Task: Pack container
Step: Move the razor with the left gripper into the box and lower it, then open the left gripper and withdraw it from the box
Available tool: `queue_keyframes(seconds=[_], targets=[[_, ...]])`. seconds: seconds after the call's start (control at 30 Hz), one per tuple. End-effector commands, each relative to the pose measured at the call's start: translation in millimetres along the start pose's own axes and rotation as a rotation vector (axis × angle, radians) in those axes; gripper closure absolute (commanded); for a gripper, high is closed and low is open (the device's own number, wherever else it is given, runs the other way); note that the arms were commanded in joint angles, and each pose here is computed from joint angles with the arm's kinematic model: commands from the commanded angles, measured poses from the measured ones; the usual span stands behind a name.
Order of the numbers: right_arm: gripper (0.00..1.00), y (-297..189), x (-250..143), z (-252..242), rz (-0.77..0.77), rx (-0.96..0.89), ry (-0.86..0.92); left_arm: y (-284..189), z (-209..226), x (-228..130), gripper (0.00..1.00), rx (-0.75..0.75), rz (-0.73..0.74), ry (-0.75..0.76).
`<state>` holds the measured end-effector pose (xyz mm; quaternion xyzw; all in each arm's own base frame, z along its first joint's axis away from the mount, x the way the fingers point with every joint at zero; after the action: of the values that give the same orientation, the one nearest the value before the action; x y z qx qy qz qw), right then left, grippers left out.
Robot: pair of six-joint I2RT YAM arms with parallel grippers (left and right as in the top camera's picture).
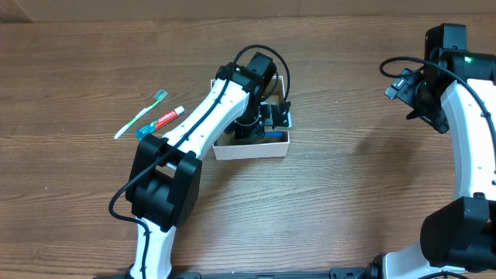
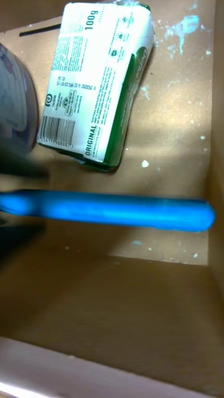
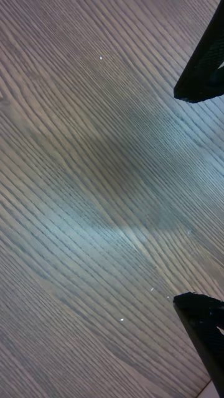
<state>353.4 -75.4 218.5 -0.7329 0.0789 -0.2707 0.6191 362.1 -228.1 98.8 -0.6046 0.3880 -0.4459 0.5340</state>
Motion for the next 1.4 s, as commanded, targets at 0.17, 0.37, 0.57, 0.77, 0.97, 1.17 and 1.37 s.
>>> queue_keyframes(seconds=[0.17, 0.37, 0.57, 0.77, 0.97, 1.17, 1.37], targets=[[0.00, -4.8, 1.6, -0.4, -0.018, 0.007, 0.008, -0.9, -0.7, 4.8, 0.36, -0.005, -0.023, -0.005], [0.00, -4.8, 1.6, -0.4, -0.018, 0.007, 0.008, -22.0, 2.5, 21.4, 0.34, 0.032, -0.073, -0.051], [0.00, -4.8, 1.6, -0.4, -0.018, 0.007, 0.008, -85.2, -5.9, 59.2, 0.33, 0.106, -0.187, -0.032], [0.00, -4.8, 1.6, -0.4, -0.018, 0.007, 0.008, -165.1, -18.4, 69.7, 0.27, 0.178, -0.295, -0.132], [0.00, -4.8, 1.6, -0.4, -0.018, 0.007, 0.008, -223.6, 18.0, 12.9, 0.00, 0.305, -0.354, -0.471], [0.00, -4.8, 1.6, -0.4, -0.018, 0.007, 0.008, -247.5, 61.1, -66.6, 0.00, 0.219, -0.429, -0.759], [0.00, -4.8, 1.6, -0.4, -0.018, 0.007, 0.008, -234.0, 93.6, -147.2, 0.00, 0.040, -0.494, -0.936]])
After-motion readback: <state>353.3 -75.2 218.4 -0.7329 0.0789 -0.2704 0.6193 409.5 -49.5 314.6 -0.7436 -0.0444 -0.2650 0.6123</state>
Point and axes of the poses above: each gripper's point midway between its finger pads, its own y axis out along the fingers, its own z axis along the line the jaws close on, x = y × z, the point moved 4 cm from there along -y, back along the fingers, and after that the axes turned 13 degrees about -y, right-handed, at the moved point
